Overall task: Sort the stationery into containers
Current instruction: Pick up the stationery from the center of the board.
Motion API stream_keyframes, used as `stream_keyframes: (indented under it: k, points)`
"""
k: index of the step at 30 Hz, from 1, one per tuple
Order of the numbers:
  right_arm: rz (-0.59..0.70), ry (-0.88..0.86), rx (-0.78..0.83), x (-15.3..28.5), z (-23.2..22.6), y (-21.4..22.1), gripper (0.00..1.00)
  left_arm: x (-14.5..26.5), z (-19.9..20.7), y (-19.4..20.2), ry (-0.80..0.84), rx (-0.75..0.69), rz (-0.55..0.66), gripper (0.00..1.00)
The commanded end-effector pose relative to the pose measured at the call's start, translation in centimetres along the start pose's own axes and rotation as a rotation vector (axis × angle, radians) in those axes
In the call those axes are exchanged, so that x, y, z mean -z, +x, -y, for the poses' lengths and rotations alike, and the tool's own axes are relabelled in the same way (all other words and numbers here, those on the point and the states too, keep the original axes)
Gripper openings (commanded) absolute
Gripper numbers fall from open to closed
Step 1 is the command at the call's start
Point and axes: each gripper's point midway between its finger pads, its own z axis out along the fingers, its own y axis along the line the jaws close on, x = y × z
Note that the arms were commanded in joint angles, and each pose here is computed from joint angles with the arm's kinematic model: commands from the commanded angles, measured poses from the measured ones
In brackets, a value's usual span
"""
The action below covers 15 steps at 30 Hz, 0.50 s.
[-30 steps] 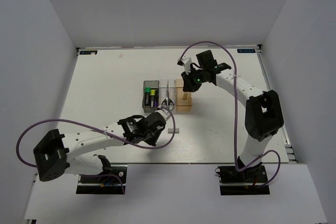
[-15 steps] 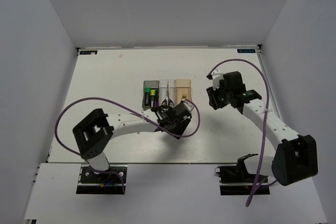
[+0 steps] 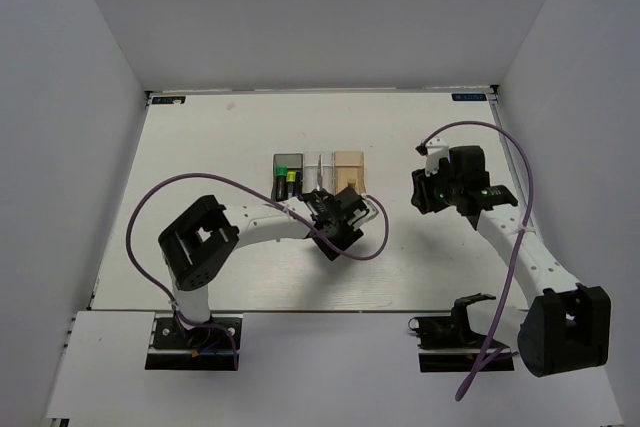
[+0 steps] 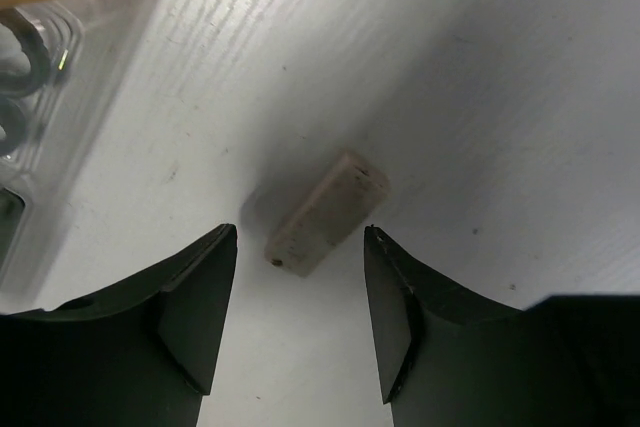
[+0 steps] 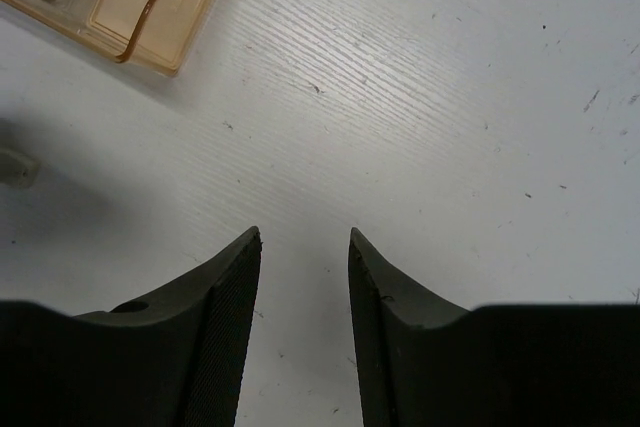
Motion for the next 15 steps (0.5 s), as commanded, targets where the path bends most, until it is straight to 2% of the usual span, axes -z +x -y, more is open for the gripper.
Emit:
stream_keyframes:
  k: [1,3,5,6,7,10,11,14,15]
  points:
    - [0.039,-0.036,-0.027,0.4,-0.4,-0.6,0.44,0.0,-0.4,-1.2,0.027,-0.069,0.01,0.64]
    - [0.047,-0.038,-0.04,0.6,-0.2,-0.7,0.44,-0.4,-0.3,-1.2,0.047,-0.069,0.002,0.63]
    - [0.054,-0.044,-0.047,0.8,-0.2,-0.8,0.44,-1.1,0.1,-0.6,0.071,-0.071,-0.022,0.56]
    - [0.053,-0.044,-0.052,0.8,-0.1,-0.7,0.44,-1.1,0.2,-0.3,0.077,-0.074,-0.032,0.51]
    - [0.061,-0.049,-0.058,1.0,-0.2,-0.7,0.44,-1.3,0.5,0.0,0.09,-0.063,-0.04,0.41]
    - [0.063,-0.051,-0.07,1.1,0.0,-0.6,0.44,-1.6,0.9,0.7,0.108,-0.04,-0.043,0.24]
    - [0.07,-0.055,-0.077,1.3,0.0,-0.8,0.44,-1.5,1.0,1.0,0.108,-0.035,-0.046,0.12]
    - [0.075,-0.059,-0.086,1.5,0.1,-0.7,0.44,-0.4,1.8,0.7,0.115,-0.012,-0.017,0.01]
    - [0.08,-0.062,-0.087,1.6,0.1,-0.8,0.44,1.0,1.8,-0.7,0.118,-0.006,0.034,0.01]
